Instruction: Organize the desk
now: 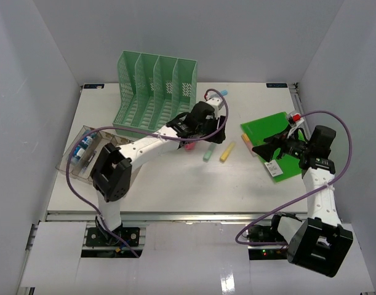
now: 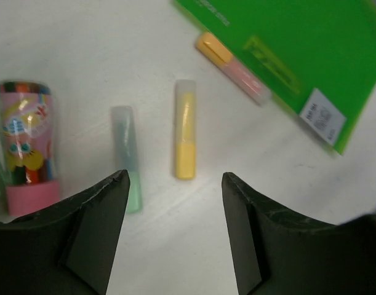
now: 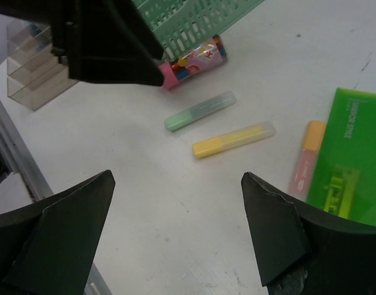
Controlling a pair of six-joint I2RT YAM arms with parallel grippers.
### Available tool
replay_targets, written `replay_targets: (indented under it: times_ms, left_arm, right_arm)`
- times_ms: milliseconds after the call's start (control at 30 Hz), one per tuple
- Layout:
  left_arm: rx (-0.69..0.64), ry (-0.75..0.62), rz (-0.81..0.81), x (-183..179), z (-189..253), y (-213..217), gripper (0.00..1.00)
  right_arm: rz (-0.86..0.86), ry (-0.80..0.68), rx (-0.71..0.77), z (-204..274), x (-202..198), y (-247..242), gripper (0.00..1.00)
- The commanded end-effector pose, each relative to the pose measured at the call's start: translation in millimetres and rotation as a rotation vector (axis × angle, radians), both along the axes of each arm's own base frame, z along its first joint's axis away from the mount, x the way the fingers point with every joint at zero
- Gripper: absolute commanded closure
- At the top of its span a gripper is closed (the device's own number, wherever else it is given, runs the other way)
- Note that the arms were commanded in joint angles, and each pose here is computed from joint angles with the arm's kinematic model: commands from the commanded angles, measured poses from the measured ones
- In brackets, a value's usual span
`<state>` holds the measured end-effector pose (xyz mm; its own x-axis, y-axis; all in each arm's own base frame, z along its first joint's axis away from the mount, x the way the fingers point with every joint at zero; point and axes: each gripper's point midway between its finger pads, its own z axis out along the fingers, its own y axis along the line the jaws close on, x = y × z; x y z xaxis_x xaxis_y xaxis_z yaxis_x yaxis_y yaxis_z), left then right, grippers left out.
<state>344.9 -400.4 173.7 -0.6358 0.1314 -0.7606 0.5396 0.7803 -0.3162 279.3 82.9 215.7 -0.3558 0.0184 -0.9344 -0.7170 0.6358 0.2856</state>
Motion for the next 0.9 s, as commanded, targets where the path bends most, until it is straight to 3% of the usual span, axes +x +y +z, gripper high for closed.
replay_targets:
  times_ms: [0, 167, 333, 600, 867]
  left_arm:
    - [0.352, -0.161, 0.092, 52, -15, 27, 0.27]
    - [0.504, -0.26, 0.104, 85, -16, 28, 0.27]
    - [0.662, -0.287, 0.13, 100, -43, 43, 0.23]
    - [0.747, -0.284, 0.136, 114, -71, 49, 0.23]
    - [0.785, -0.148, 0.105, 103, -121, 63, 0.27]
  right_arm:
    - [0.083, -0.095, 0.048, 19, -14, 8, 0.1]
    - [0.086, -0.101, 0.049, 21, -15, 8, 0.1]
    - [0.091, -0.11, 0.047, 22, -17, 9, 0.1]
    - [0.088, -0.111, 0.043, 21, -17, 8, 0.1]
    - [0.085, -0.111, 0.039, 19, -16, 8, 0.1]
